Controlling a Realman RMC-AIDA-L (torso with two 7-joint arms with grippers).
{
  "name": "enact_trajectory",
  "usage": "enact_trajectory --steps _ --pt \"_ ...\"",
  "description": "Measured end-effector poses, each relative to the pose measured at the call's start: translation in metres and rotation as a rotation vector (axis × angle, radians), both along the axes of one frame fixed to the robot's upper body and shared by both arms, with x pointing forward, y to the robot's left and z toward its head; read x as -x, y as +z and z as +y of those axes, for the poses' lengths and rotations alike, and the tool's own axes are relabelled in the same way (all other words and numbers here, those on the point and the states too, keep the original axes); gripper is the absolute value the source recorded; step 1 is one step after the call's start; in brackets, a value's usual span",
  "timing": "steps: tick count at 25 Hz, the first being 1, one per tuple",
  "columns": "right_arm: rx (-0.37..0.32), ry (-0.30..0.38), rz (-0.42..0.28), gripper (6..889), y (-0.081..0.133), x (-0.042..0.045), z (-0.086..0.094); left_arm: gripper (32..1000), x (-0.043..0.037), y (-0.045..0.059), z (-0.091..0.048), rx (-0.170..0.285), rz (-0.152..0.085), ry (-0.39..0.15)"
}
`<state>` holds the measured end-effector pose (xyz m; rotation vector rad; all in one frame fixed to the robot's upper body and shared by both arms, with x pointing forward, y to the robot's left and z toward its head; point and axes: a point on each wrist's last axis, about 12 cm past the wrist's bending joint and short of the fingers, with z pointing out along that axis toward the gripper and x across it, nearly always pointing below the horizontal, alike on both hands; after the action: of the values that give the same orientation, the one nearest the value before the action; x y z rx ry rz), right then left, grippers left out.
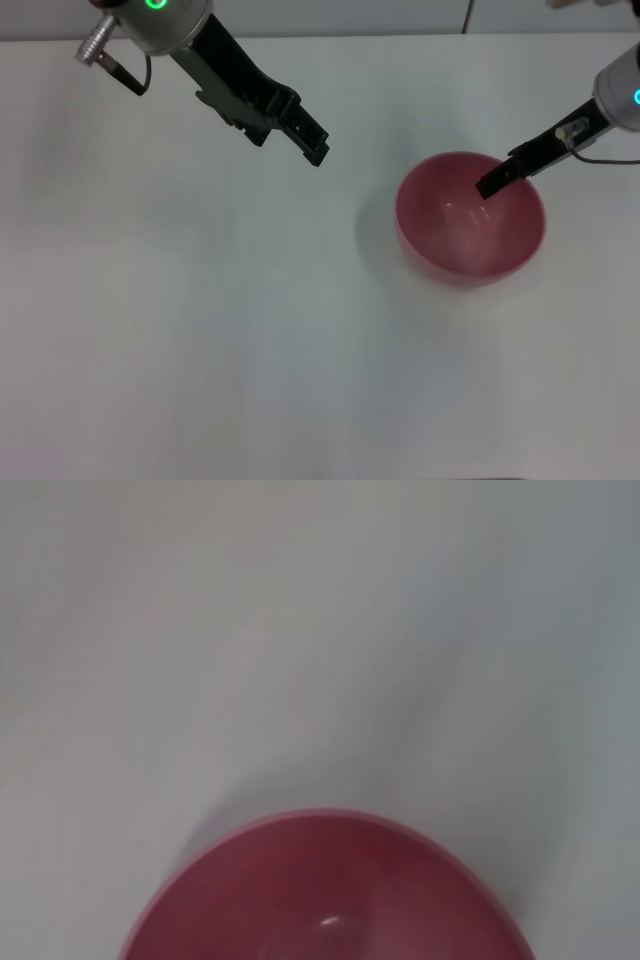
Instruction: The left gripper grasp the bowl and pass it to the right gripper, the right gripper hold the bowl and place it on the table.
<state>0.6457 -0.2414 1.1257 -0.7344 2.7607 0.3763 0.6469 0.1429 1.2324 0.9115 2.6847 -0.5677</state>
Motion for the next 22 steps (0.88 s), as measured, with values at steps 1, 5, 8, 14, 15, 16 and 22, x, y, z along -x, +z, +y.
enact_trajectory --steps 1,5,8,14,15,16,22 --pt "0.0 -0.001 0.001 839 0.002 -0.0001 0.0 866 0.0002 -0.001 0.001 0.0 0.002 0.002" --pt "0.0 -0.002 0.017 839 0.01 0.0007 0.001 866 0.0013 -0.003 0.003 0.0 0.01 0.006" --pt "-0.001 -0.009 0.038 839 0.016 0.0031 -0.002 866 0.0024 -0.005 0.006 0.0 0.019 0.01" --pt "-0.003 -0.001 0.047 838 0.043 0.0028 0.001 866 0.0059 -0.016 0.016 0.005 0.043 0.036" --pt "-0.004 0.0 0.046 838 0.049 0.0029 0.002 866 0.0063 -0.017 0.017 0.006 0.046 0.039" --pt "-0.005 0.002 0.043 838 0.056 0.0028 0.004 866 0.0067 -0.018 0.019 0.007 0.049 0.044" --pt "0.004 0.034 0.043 837 0.081 0.0007 0.016 866 0.0078 -0.021 0.021 0.007 0.057 0.052"
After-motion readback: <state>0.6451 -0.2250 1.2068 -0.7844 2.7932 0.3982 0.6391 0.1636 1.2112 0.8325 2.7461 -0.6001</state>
